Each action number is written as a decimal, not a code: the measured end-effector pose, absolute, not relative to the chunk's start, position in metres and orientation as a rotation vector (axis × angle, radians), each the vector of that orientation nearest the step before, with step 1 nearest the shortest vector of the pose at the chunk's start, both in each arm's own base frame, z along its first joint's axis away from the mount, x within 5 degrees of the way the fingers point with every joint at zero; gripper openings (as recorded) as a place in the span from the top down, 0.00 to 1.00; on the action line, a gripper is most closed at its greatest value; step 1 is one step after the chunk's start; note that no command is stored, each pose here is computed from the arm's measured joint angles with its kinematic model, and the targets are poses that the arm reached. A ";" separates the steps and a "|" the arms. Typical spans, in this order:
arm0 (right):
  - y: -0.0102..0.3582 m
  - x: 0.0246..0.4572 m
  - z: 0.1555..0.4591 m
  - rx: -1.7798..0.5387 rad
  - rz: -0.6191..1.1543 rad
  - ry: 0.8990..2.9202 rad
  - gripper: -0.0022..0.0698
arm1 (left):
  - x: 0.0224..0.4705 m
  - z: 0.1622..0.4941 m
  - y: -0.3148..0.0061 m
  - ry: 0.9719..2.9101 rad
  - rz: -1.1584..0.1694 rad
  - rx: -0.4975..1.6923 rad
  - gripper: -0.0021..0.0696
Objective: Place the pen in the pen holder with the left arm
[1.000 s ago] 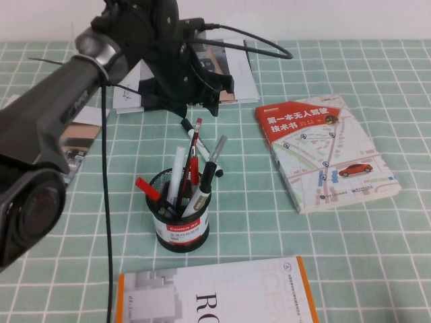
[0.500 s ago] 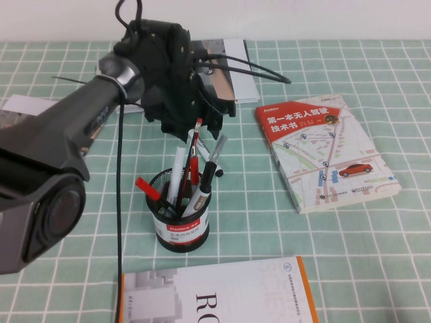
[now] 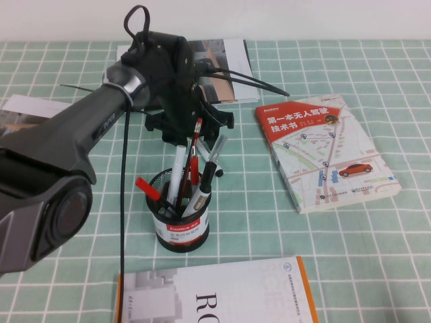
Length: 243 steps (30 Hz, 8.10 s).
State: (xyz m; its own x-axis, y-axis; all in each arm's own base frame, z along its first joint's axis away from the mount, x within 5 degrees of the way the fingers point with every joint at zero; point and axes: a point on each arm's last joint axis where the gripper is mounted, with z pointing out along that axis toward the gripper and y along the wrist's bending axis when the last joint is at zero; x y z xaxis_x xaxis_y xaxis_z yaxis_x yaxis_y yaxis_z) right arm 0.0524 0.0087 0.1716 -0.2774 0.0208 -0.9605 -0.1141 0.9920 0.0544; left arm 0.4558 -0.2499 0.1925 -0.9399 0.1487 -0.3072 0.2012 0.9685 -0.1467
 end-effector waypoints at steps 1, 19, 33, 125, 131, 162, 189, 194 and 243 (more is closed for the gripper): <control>0.009 0.052 0.172 -0.068 0.130 1.848 1.00 | 0.456 0.192 -0.250 2.819 -0.250 0.260 0.43; 0.009 0.052 0.172 -0.068 0.130 1.848 1.00 | 0.459 0.186 -0.251 2.812 -0.232 0.264 0.48; 0.009 0.052 0.172 -0.068 0.130 1.848 1.00 | 0.457 0.185 -0.250 2.824 -0.209 0.330 0.82; 0.009 0.052 0.172 -0.068 0.130 1.846 1.00 | 0.201 0.216 -0.159 1.506 -0.665 0.650 0.82; 0.009 0.052 0.172 -0.068 0.130 1.846 1.00 | 0.199 0.208 -0.155 1.530 -0.645 0.632 0.82; 0.009 0.052 0.172 -0.068 0.130 1.846 1.00 | 0.204 0.207 -0.153 1.491 -0.578 0.606 0.82; 0.009 0.052 0.172 -0.068 0.130 1.846 1.00 | 0.209 0.188 -0.158 1.570 -0.631 0.600 0.38; 0.009 0.052 0.172 -0.068 0.130 1.846 1.00 | 0.202 0.202 -0.156 1.548 -0.623 0.632 0.40; 0.009 0.052 0.172 -0.067 0.130 1.844 1.00 | 0.075 0.249 -0.025 1.471 -0.250 0.242 0.97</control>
